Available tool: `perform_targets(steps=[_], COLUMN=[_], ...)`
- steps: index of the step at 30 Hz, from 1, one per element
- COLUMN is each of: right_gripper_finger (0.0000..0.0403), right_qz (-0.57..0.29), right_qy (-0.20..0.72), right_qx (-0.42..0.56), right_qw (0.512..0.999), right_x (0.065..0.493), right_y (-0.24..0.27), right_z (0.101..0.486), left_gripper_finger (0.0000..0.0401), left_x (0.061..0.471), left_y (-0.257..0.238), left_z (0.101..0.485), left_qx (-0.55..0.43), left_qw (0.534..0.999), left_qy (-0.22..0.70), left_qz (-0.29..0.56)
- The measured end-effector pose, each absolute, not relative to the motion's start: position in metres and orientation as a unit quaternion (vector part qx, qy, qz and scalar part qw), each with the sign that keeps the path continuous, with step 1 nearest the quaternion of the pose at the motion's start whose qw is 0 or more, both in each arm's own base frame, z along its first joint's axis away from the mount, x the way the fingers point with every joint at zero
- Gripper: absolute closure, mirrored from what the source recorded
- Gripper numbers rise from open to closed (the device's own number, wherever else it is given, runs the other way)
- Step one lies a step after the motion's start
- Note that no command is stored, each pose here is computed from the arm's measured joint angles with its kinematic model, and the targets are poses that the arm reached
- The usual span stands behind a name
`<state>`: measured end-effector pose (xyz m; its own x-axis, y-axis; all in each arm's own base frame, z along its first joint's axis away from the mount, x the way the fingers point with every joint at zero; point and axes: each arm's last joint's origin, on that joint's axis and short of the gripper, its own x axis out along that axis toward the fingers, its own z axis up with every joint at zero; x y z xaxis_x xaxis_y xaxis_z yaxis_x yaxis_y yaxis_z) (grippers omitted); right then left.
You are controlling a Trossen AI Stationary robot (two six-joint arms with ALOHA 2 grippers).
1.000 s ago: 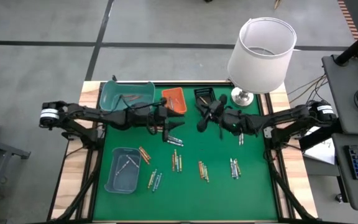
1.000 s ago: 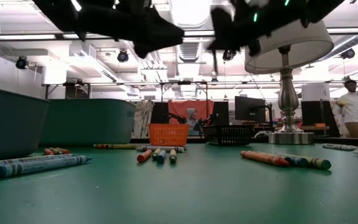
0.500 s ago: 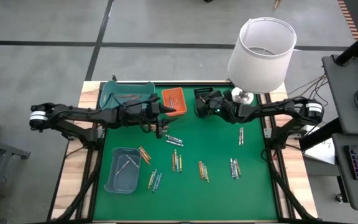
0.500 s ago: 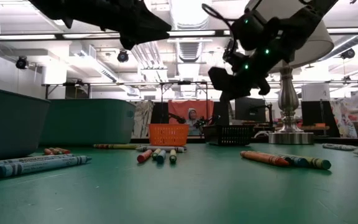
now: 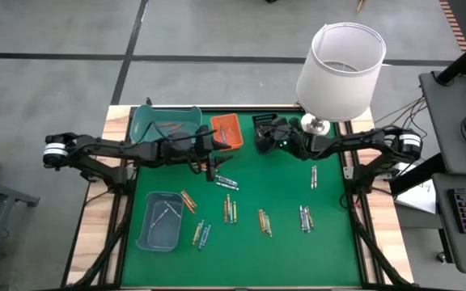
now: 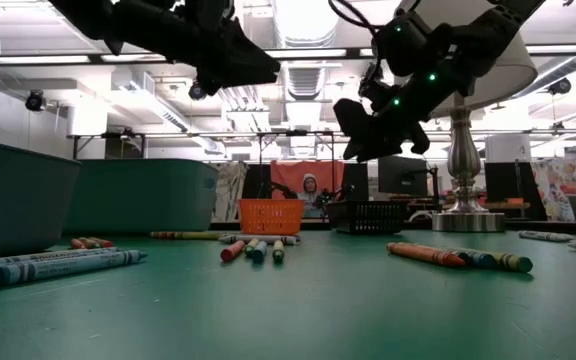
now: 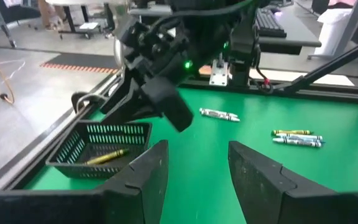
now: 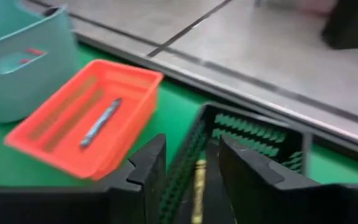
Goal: Sort crayons
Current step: Put the blue crayon into the orange bin
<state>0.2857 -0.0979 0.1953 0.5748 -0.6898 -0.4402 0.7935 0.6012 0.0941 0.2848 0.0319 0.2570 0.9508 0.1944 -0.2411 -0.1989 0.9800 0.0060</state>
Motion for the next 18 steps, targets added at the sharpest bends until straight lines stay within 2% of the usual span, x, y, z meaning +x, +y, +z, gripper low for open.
perform_targets(steps=[5,11,18], right_gripper_finger=[0.0260,0.0271,0.0284], right_qz=[-0.350,-0.249,-0.183], right_qy=[0.188,0.193,0.191], right_qx=[0.165,0.190,0.195], right_qw=[0.902,0.930,0.945], right_x=[0.289,0.294,0.294], right_y=[-0.085,-0.058,-0.023], right_z=[0.200,0.208,0.218], left_gripper_finger=[0.0251,0.0251,0.0251], left_x=[0.284,0.284,0.281], left_y=[0.032,0.029,0.015], left_z=[0.253,0.255,0.262], left_qx=[-0.028,-0.054,-0.052], left_qw=[0.984,0.969,0.947], left_qy=[0.145,0.218,0.305], left_qz=[0.102,0.104,0.084])
